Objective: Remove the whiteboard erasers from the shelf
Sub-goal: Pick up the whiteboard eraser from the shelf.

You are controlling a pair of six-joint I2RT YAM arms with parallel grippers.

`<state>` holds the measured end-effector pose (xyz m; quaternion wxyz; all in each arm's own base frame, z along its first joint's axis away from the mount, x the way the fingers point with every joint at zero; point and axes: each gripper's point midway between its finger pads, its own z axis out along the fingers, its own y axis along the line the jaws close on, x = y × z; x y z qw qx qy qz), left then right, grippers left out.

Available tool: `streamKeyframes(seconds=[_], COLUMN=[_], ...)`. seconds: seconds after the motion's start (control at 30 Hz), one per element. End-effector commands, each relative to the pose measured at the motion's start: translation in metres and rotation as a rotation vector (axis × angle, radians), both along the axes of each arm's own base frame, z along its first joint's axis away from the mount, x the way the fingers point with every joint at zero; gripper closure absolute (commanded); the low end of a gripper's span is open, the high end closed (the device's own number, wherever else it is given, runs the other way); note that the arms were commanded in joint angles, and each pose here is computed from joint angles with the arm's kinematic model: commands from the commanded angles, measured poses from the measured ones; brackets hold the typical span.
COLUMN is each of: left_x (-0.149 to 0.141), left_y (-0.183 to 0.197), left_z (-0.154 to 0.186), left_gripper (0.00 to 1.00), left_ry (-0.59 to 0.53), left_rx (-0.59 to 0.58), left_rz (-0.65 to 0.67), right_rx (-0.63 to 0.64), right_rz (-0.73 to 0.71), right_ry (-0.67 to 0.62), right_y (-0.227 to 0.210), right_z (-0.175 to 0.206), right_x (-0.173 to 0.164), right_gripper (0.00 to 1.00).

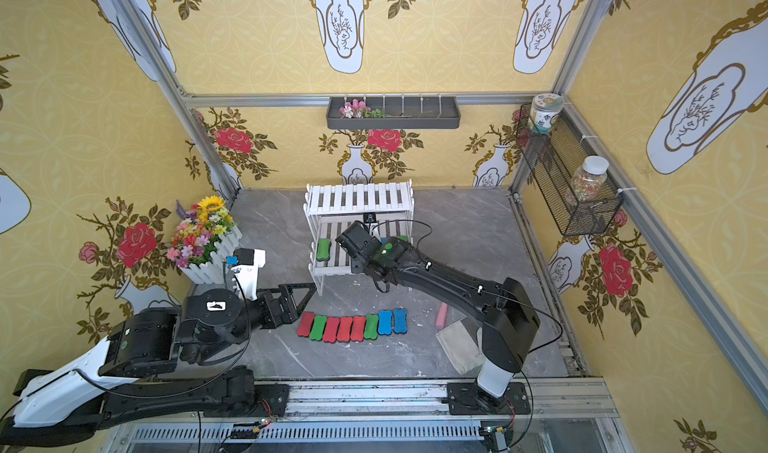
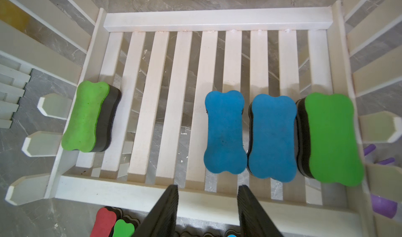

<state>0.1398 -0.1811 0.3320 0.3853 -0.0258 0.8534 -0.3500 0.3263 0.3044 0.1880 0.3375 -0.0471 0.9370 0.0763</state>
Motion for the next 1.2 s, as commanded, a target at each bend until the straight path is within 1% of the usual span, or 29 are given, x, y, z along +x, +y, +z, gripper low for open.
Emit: streamKeyframes(seconds=[0.0,0.3,0.5,1.17], left_x=[-0.001,-0.002,-0.002,-0.001], left_y=[0.001,0.002,0.003,0.003], left_z=[0.002,0.002,0.004,0.001], left_gripper=[0.00,0.00,0.01,0.00], left_ry=[-0.012,-0.015,-0.018,-0.016], left_rx=[-0.004,-0.011,-0.010,0.005], left_rz=[-0.016,-0.021,-0.018,-0.015], right_rx=[-0.022,-0.066,-0.069,-0.119], right_rz=[0.003,-0.020,-0.026,-0.036], right_ry=[-0.006,0.003,0.008,0.029], right_y=[0.000,-0.006,-0.009,-0.011], right_z=[0.001,-0.008,-0.012,-0.024], right_x=[0.005,0.017,0.024,0.033], right_gripper=[0.51,0.51,0.52,0.53])
